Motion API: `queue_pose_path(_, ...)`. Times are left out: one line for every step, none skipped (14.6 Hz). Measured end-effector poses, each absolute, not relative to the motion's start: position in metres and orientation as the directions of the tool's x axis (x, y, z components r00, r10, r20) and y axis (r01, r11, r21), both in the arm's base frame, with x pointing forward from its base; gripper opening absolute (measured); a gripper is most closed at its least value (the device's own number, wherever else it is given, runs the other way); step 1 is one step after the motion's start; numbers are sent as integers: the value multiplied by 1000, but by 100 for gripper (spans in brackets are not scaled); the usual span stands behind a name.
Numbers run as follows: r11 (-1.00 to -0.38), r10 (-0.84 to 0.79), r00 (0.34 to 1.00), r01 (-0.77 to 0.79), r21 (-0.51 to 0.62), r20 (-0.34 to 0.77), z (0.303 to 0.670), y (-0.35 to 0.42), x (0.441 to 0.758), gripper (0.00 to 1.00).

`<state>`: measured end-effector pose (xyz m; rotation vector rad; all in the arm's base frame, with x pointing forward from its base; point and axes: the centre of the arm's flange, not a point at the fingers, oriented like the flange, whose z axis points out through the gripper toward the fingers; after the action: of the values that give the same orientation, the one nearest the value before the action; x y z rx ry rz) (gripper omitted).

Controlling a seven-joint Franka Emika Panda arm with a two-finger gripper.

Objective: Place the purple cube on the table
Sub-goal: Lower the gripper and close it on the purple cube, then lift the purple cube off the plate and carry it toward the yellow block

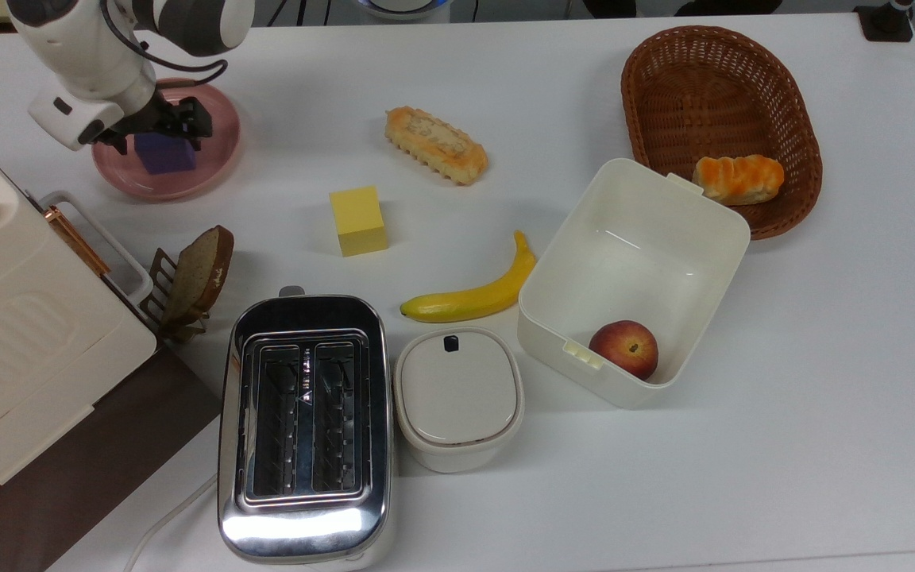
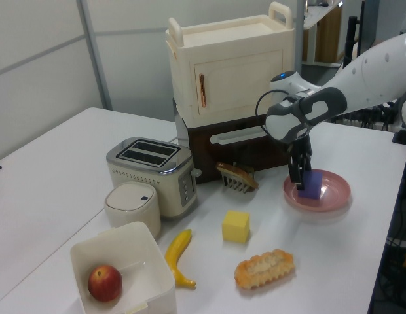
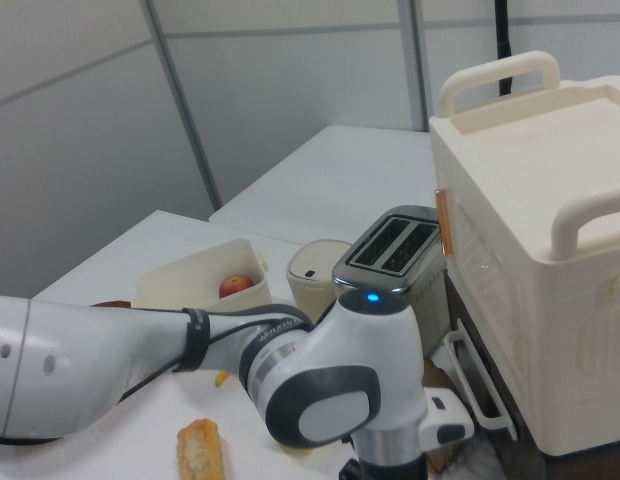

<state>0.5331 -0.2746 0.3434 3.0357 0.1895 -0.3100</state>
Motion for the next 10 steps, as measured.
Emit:
queue_pose_path(-989, 114, 974, 131, 74, -195, 353, -275, 534, 100)
queue_pose_path(-989, 115, 975, 131, 71, -190, 365, -274, 535, 100)
queue_pose_path(-989, 120, 974, 134, 62, -190, 379, -274, 534, 100)
queue_pose_path(-988, 131, 973, 143, 54, -190, 391, -273, 533, 100)
queue_pose_path(-987, 143, 972, 154, 47, -188, 400, -273, 531, 100)
queue_pose_path(-986, 151, 971, 162, 43, -187, 404, -275, 529, 100)
queue_pose_path(-985, 155, 969, 166, 42, -190, 403, -279, 526, 100)
queue_pose_path(-984, 161, 967, 172, 38, -198, 399, -282, 524, 100)
queue_pose_path(-983, 167, 963, 178, 36, -211, 395, -284, 522, 100)
queue_pose_path(-982, 173, 958, 186, 39, -227, 389, -285, 521, 100)
